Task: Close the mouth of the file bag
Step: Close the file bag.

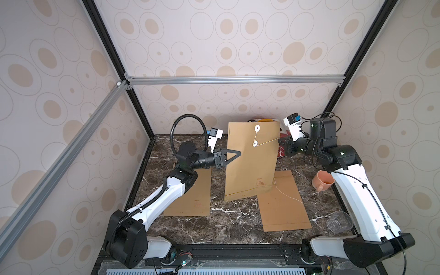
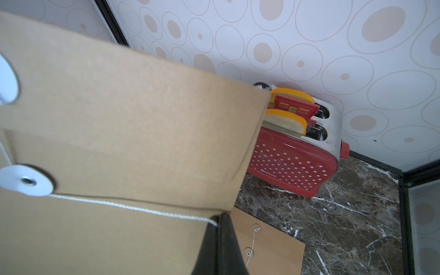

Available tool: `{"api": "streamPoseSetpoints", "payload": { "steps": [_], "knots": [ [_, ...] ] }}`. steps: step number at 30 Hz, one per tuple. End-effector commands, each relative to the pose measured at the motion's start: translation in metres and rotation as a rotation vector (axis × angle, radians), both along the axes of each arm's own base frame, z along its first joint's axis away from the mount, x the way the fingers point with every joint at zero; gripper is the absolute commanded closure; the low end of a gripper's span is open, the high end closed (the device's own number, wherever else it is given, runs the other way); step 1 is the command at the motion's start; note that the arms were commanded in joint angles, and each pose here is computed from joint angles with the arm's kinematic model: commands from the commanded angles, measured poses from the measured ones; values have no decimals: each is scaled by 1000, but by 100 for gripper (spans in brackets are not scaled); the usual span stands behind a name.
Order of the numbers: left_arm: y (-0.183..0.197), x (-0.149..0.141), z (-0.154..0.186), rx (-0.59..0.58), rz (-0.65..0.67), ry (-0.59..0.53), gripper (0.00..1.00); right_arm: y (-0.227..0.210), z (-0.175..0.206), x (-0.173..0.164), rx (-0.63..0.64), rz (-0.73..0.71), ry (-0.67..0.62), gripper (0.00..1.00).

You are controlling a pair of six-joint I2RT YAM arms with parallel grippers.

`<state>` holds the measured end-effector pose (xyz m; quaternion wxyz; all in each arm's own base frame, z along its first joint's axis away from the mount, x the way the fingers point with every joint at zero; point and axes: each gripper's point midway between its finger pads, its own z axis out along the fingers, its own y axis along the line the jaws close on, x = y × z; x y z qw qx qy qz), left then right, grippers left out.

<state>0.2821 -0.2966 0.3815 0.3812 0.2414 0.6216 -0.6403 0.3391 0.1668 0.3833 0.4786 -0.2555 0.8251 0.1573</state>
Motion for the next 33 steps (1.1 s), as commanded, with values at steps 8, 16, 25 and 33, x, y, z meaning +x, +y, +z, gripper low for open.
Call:
{"api": "streamPoseSetpoints", "payload": {
  "steps": [8,16,25,33],
  "knots": [
    [1,-5,16,31,16,-71,100,-5,21,-1,-34,-2,-6,100],
    [2,-1,8,80,51,-69,100,-1,13,-5,-15,15,37,100],
    [-1,-6,3,122,43,-77,100,11,22,8,11,50,26,100],
    [-2,-4,-2,146,47,-69,100,48,40,9,27,146,-23,100]
  ]
}}
